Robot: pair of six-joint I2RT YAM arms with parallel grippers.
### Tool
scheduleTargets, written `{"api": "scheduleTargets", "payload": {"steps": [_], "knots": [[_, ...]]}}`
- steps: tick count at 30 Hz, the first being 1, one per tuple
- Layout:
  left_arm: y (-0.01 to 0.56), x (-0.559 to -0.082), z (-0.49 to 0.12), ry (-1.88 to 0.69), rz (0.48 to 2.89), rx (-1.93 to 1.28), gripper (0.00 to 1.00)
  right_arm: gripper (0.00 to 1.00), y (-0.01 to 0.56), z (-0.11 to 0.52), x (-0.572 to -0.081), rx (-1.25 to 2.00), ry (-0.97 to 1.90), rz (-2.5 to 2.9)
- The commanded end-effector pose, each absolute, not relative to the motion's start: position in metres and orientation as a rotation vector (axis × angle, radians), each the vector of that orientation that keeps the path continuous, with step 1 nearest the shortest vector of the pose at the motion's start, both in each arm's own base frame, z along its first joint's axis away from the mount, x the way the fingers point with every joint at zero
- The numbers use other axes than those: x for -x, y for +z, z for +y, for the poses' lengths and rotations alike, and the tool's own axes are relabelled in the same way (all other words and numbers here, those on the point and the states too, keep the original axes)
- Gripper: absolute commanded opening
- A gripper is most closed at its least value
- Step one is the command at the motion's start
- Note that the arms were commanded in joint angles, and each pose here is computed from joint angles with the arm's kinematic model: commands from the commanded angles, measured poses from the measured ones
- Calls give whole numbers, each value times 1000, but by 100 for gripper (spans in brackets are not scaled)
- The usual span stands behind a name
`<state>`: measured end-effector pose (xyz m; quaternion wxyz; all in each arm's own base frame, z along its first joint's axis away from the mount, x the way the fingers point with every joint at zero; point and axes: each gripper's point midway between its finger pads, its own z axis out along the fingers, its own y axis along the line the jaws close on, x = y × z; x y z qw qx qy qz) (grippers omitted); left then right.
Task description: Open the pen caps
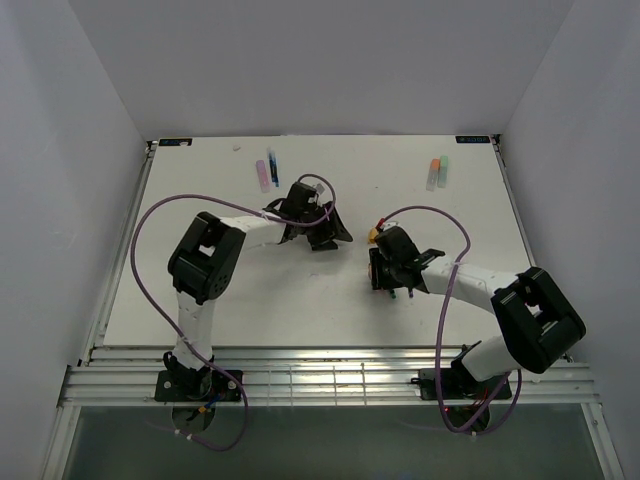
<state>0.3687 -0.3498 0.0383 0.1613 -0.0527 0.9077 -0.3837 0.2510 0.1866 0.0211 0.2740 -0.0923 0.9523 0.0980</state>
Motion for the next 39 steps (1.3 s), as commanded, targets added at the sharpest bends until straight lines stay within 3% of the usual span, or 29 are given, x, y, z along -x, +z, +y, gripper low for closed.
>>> {"api": "scheduleTargets", "payload": {"steps": [1, 9, 17, 26, 30, 39], "knots": [[71, -371, -345, -1105, 2509, 119, 66, 46, 45, 189, -266, 255, 251, 2502], [91, -368, -338, -1101, 2449, 112, 67, 49, 154, 195, -341, 213, 254, 2269], [110, -353, -333, -1170, 2379, 96, 67, 50, 197, 115, -451, -45, 144, 2189], [103, -332, -330, -1214, 2401, 41, 68, 55, 163, 60, -547, -210, 107, 2266], [114, -332, -331, -1226, 2389, 7, 69, 60, 140, 42, -567, -242, 65, 2297], [126, -331, -333, -1257, 2359, -11, 70, 60, 96, 25, -586, -260, 51, 2356]]}}
